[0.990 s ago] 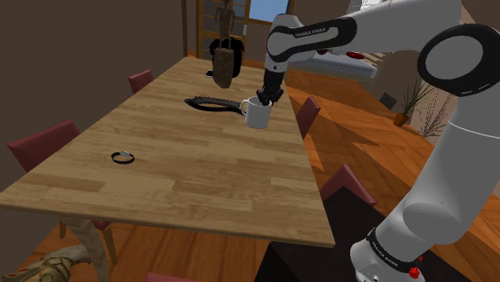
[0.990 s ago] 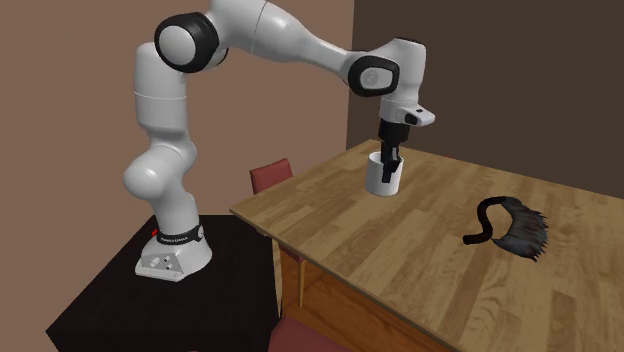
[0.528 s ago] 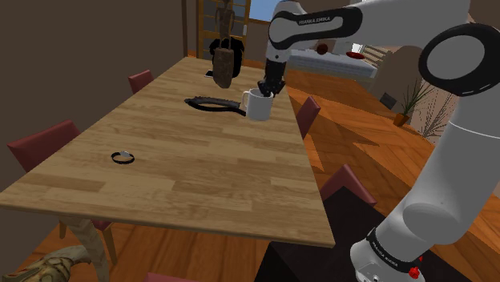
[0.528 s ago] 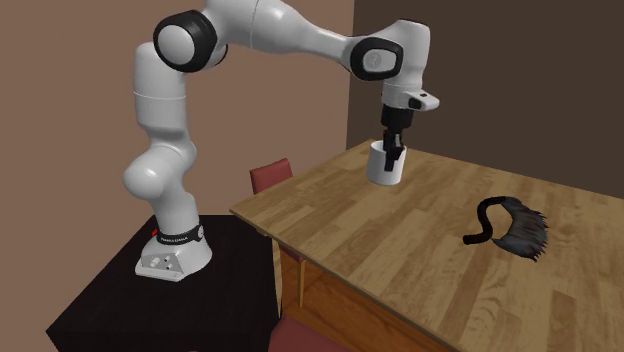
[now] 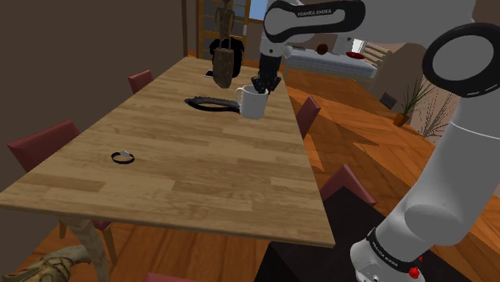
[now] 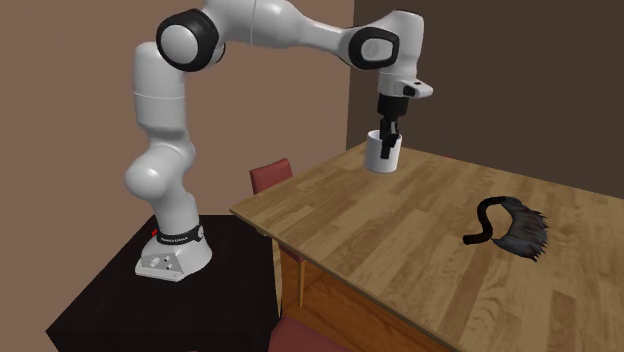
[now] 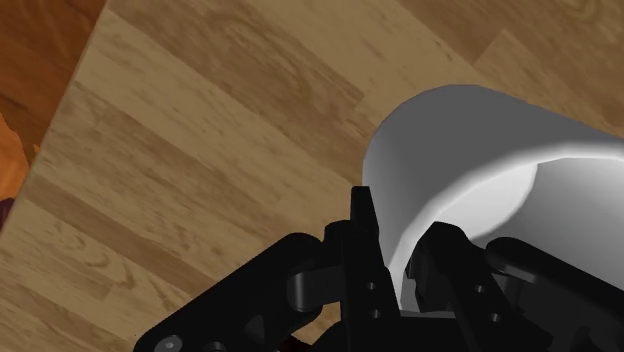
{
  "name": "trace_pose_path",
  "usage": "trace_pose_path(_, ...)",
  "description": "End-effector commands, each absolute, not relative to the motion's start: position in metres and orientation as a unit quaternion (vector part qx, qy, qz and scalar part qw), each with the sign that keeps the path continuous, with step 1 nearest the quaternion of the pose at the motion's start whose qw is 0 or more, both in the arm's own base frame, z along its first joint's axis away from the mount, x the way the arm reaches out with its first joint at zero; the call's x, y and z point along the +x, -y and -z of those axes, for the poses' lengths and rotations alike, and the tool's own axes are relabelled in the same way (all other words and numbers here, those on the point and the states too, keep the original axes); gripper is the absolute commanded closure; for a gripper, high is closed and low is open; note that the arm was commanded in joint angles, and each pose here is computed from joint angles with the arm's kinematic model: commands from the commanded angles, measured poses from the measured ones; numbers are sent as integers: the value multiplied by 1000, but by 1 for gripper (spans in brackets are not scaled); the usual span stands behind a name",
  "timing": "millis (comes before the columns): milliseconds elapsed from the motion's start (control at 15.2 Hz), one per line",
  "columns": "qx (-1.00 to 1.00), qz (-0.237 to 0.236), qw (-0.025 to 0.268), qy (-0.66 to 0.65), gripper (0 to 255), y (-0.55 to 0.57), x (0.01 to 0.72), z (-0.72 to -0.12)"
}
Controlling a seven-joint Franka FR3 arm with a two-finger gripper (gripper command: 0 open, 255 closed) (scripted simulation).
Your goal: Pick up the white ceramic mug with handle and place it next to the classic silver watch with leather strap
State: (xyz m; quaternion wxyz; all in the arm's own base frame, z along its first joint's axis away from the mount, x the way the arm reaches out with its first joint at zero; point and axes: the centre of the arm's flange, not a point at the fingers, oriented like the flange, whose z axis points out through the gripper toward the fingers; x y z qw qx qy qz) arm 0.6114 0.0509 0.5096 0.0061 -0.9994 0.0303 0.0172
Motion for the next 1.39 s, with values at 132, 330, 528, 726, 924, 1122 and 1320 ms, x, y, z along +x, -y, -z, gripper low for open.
trace_pose_path(132,-999,-17,6,-31,255,-104,606,-502)
trace_pose_path(330,-999,-17,6,-31,255,-143,602,-497)
trace_pose_path(528,-999,-17,6,-31,255,-182,599,-491)
trace_pose_path(726,-999,-17,6,-31,255,-221,595,-485)
trace_pose_path(924,-999,-17,6,-31,255,-260,592,-480)
trace_pose_path(1122,-999,-17,6,-31,255,-299,589,-474)
trace_pose_path(1320,-999,-17,6,-31,255,-338,585,-468)
